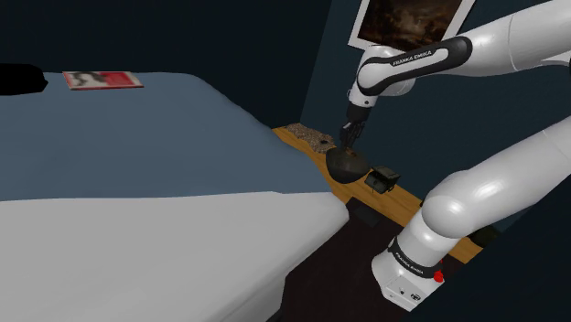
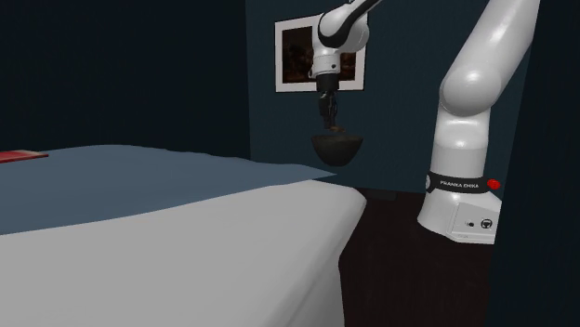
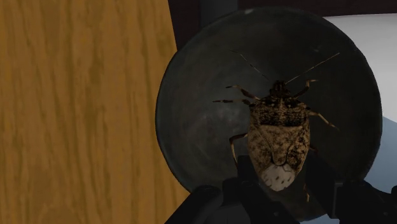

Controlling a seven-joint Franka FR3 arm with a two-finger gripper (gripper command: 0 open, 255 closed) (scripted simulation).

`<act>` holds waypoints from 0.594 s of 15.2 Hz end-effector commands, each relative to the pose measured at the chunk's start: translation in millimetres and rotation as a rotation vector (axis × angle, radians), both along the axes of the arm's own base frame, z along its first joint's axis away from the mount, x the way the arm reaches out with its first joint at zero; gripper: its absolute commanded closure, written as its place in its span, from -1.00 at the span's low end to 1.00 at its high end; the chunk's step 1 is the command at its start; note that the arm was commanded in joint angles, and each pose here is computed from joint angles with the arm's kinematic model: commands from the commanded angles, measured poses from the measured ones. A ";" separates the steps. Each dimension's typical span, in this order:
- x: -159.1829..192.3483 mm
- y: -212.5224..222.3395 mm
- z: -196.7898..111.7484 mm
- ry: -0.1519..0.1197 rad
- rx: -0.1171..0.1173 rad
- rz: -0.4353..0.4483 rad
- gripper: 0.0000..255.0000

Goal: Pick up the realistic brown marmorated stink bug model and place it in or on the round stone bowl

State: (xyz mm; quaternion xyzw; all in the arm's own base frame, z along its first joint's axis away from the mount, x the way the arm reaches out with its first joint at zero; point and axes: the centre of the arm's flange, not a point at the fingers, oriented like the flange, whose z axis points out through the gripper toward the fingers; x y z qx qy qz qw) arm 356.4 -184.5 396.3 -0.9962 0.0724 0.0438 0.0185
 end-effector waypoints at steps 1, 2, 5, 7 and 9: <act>0.2 -0.2 -11.3 0.000 0.000 0.000 1.00; 0.2 -0.2 -16.6 0.000 0.000 0.000 1.00; 0.2 -0.2 -18.1 0.000 0.000 0.000 1.00; 0.2 -0.2 -18.1 0.000 0.000 0.000 1.00; 0.2 -0.2 -18.1 0.000 0.000 0.000 1.00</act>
